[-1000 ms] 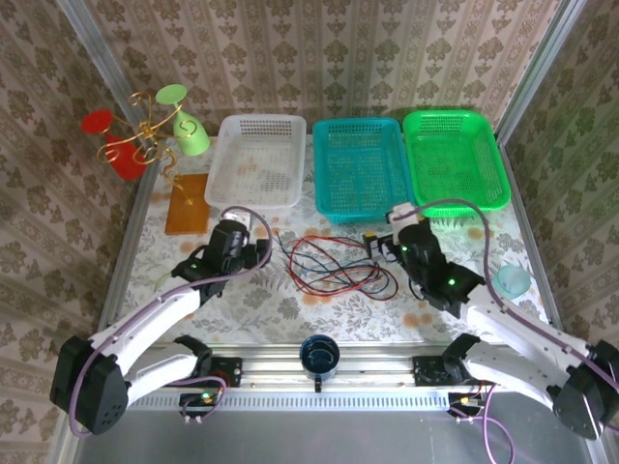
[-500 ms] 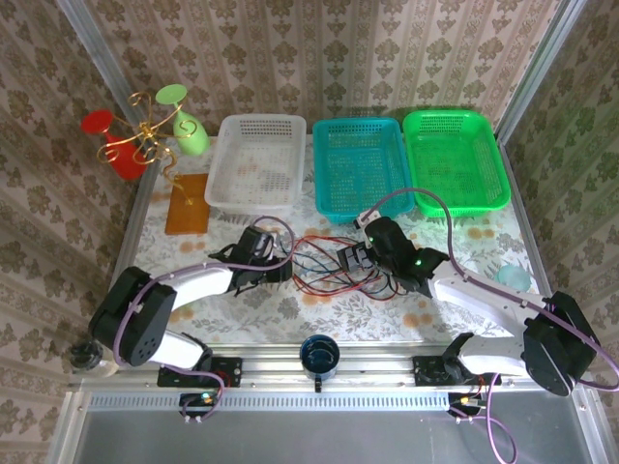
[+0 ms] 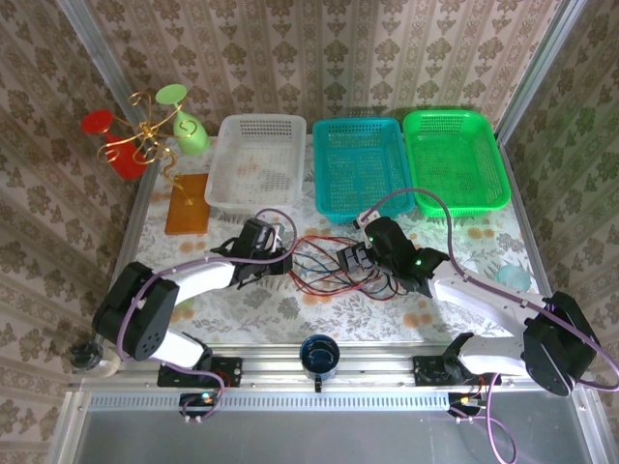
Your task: Untangle the cables
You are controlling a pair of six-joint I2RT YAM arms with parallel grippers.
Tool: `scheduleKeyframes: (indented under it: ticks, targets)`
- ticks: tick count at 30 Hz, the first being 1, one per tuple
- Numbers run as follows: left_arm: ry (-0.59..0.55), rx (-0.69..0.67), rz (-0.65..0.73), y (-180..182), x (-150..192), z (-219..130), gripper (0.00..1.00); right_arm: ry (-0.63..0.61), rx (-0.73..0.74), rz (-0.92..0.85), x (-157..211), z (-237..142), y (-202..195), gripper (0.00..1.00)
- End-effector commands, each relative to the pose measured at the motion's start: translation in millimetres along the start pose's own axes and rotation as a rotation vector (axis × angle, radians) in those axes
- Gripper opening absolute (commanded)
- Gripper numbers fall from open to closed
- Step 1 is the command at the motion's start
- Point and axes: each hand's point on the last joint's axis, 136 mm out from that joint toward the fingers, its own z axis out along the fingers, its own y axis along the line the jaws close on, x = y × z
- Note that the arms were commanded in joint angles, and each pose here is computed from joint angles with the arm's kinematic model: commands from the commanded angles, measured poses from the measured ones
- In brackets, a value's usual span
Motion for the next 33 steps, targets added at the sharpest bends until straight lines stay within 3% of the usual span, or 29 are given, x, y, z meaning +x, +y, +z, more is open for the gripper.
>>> scheduleKeyframes:
  ticks: [1, 6, 10, 13, 25, 33]
  targets:
    - [0.011, 0.019, 0.001, -5, -3, 1, 0.18, 0.007, -0.013, -0.001, 1, 1, 3, 1.0]
    - [0.02, 0.01, 0.006, -4, 0, 2, 0.13, 0.008, -0.008, -0.003, 3, 0, 1, 1.0]
    - [0.02, -0.003, 0.008, -3, 0, 0, 0.28, 0.015, -0.01, -0.006, 4, 0, 2, 1.0]
    - [0.028, -0.013, 0.005, -1, 2, 0, 0.3, 0.018, -0.01, -0.004, 5, 1, 2, 1.0]
    - [0.036, -0.007, 0.022, -5, 2, 2, 0.0, 0.013, -0.006, -0.007, 5, 0, 1, 1.0]
    - [0.02, -0.007, 0.05, -12, -5, -7, 0.0, 0.0, -0.002, -0.01, 3, -1, -1, 1.0]
